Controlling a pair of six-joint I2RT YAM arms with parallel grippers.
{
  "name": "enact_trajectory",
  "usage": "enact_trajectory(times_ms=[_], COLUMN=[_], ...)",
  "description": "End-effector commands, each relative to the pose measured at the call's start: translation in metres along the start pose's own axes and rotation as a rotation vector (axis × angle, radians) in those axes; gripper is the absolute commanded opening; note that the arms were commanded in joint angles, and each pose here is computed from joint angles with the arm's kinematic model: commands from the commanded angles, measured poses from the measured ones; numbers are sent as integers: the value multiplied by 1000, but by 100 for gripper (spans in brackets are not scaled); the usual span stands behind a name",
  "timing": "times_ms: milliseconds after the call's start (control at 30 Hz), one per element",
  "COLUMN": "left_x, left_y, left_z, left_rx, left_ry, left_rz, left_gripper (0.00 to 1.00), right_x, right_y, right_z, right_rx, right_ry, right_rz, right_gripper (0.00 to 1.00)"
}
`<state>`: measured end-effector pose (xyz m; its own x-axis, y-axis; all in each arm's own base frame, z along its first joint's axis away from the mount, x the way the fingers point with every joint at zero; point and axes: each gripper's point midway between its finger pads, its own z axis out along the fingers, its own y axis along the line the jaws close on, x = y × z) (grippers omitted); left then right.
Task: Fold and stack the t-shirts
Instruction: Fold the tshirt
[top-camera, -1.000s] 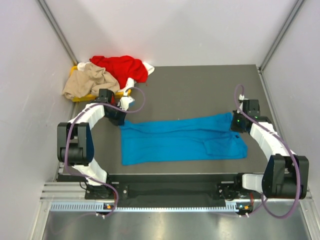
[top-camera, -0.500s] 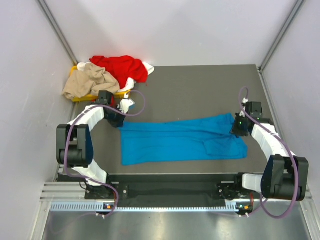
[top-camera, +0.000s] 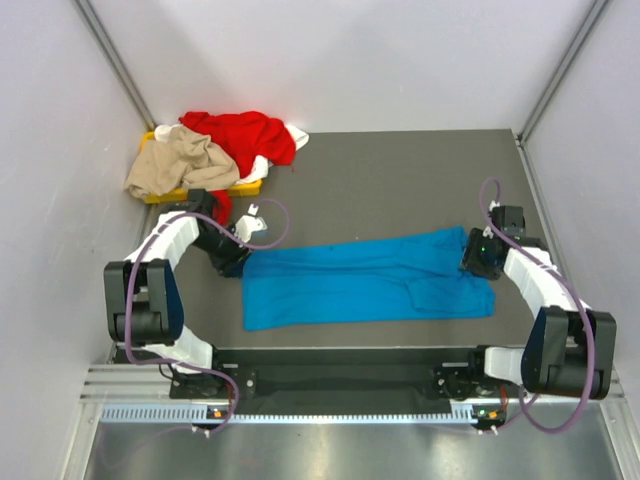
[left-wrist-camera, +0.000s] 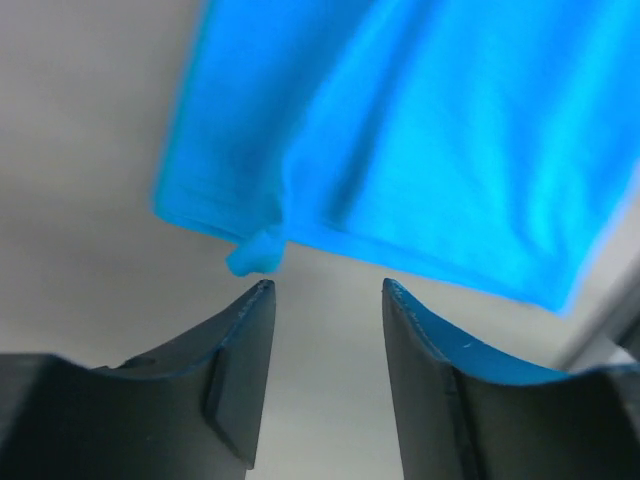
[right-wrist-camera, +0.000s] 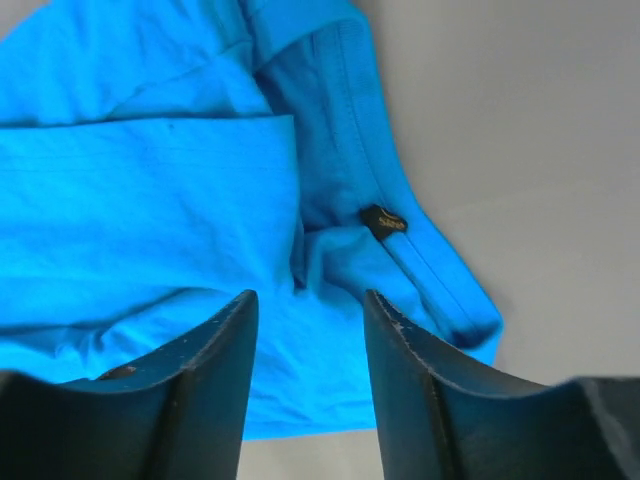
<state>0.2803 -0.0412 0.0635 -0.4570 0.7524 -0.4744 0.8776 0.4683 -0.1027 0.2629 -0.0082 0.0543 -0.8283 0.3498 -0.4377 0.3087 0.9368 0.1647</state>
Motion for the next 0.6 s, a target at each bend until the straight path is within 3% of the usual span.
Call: enact_trajectory(times_ms=[0,100,233,267,367,433,567], left_x=[-7,-23,-78,-87,-88,-65,-52], left_y=[-37,-22,-8,-1,35,55,92], left_z=[-27,-35,-51,-51,-26,-6,-3], left_rx=[139,68,71,54,-65,-160,-368], left_ry=[-45,-98,-304,-336,-324,-222,-207], left_rz=[91,46,45,-90,-216,-296,-422], left_gripper=[53,52,50,51,50,52,64], right_x=[-42,-54,-39,-37,-14,-7,-26], right_y=[9,51,139,157,210,222,184], right_z=[-39,-58,-60,-58,-45,-28,-2], right_rx=[-10,-105,-347,-387,-467,-448,-257], right_ry=[-187,-258,-224,-221,-140,-93,-85], right_rz=[-29,-131,-296,-325,-430,-442,-344], right_gripper=[49,49,40,35,27,27,25])
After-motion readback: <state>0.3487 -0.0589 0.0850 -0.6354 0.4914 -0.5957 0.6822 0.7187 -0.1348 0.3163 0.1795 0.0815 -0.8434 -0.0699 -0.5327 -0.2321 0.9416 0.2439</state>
